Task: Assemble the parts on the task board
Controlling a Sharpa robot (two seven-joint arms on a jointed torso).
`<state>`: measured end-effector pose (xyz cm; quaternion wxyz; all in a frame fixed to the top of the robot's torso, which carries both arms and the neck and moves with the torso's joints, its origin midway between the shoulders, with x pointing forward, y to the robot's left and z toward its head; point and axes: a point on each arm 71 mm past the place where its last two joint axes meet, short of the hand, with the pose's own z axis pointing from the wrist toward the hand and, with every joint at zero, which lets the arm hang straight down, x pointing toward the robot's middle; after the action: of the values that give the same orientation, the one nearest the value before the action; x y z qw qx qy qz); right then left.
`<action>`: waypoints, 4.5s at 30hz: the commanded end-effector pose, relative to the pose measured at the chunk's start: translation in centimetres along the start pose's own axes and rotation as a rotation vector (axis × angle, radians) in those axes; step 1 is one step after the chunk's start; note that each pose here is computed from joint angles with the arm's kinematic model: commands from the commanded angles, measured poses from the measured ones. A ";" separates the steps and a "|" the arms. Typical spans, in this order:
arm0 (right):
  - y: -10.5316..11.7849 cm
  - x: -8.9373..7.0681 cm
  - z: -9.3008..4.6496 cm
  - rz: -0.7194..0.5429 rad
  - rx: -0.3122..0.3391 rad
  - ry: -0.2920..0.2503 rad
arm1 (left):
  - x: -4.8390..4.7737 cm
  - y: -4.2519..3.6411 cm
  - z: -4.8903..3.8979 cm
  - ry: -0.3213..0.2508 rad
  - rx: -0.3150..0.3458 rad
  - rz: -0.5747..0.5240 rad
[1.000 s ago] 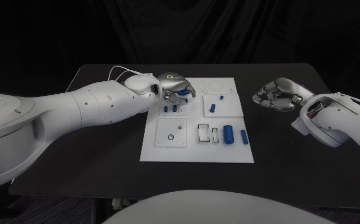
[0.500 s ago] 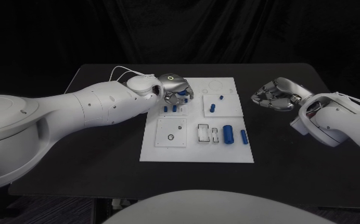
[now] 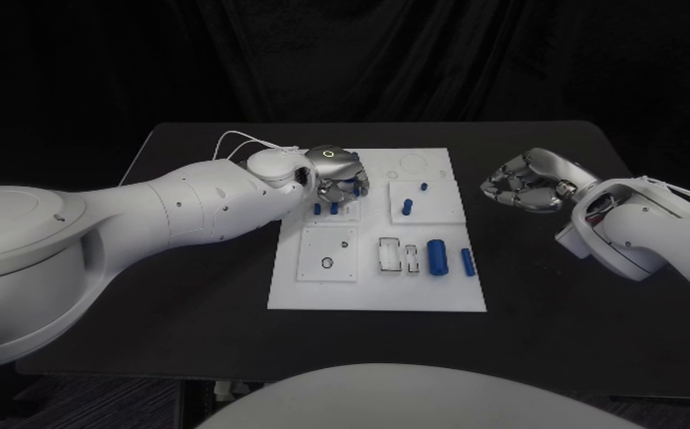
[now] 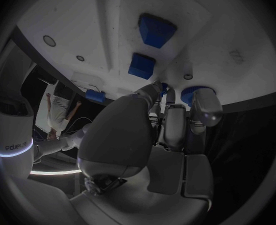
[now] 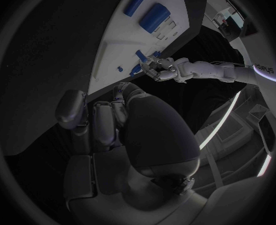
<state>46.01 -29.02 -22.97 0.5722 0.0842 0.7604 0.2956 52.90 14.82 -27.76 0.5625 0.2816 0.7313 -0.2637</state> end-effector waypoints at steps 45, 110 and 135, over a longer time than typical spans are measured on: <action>-0.3 0.1 0.0 -0.005 0.019 0.014 | -3.17 1.68 -4.96 -0.146 -0.024 0.025; -0.5 0.2 -0.2 -0.003 0.025 0.018 | 0.33 2.32 -4.55 -0.040 -0.079 -0.006; -0.5 0.3 -0.2 -0.003 0.028 0.023 | 0.72 2.54 -4.62 -0.019 -0.103 -0.011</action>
<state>45.92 -29.32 -23.27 0.5657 0.0857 0.7667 0.2914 51.51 20.00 -27.44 0.5861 0.2449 0.7367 -0.2321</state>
